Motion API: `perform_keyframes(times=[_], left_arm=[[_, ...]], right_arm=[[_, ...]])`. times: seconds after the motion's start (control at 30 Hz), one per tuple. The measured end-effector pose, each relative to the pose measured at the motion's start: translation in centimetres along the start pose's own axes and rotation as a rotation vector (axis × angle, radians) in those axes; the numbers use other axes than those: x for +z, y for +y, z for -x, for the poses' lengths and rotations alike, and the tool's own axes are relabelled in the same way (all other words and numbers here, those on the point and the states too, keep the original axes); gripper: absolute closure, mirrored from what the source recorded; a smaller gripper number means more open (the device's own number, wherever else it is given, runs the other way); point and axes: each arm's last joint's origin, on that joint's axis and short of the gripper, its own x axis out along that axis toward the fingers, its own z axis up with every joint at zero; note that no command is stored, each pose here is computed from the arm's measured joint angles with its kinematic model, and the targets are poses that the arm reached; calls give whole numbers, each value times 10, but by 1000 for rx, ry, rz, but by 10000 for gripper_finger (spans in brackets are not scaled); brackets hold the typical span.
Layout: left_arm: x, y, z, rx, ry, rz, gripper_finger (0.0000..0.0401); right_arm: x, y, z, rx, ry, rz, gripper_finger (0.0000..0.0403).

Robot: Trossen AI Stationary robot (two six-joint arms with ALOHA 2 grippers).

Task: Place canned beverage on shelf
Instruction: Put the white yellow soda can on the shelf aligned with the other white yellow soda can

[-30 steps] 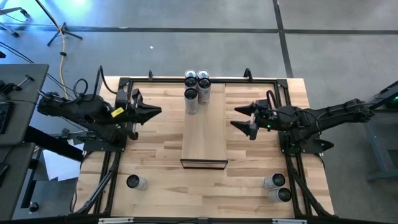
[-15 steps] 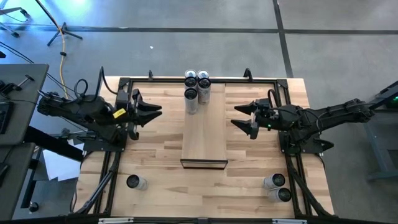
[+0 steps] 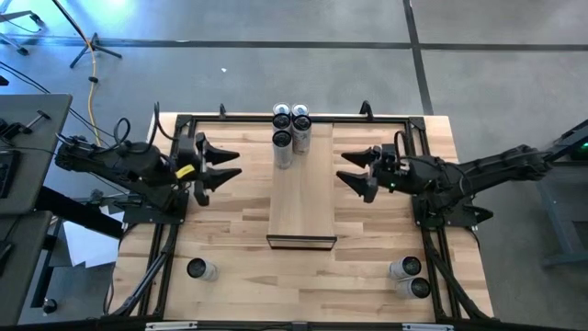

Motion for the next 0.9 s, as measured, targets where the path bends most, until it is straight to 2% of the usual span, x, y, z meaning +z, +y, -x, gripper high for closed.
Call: perform_keyframes(times=[0.23, 0.47, 0.6, 0.8, 0.9], left_arm=[[0, 2, 4, 4, 16, -76, 193], [-4, 4, 7, -31, 66, -99, 194], [-20, 6, 4, -34, 49, -59, 194], [-59, 13, -2, -64, -49, 85, 194], [-67, 15, -3, -56, -93, 129, 194]], right_arm=[[-11, 3, -16, 11, -20, -12, 6], [-16, 5, -24, 19, -37, -18, 6], [-14, 2, -26, 10, -51, -20, 6], [-10, -4, -29, -4, -66, -19, 6], [-9, -6, -30, 3, -63, -17, 6]])
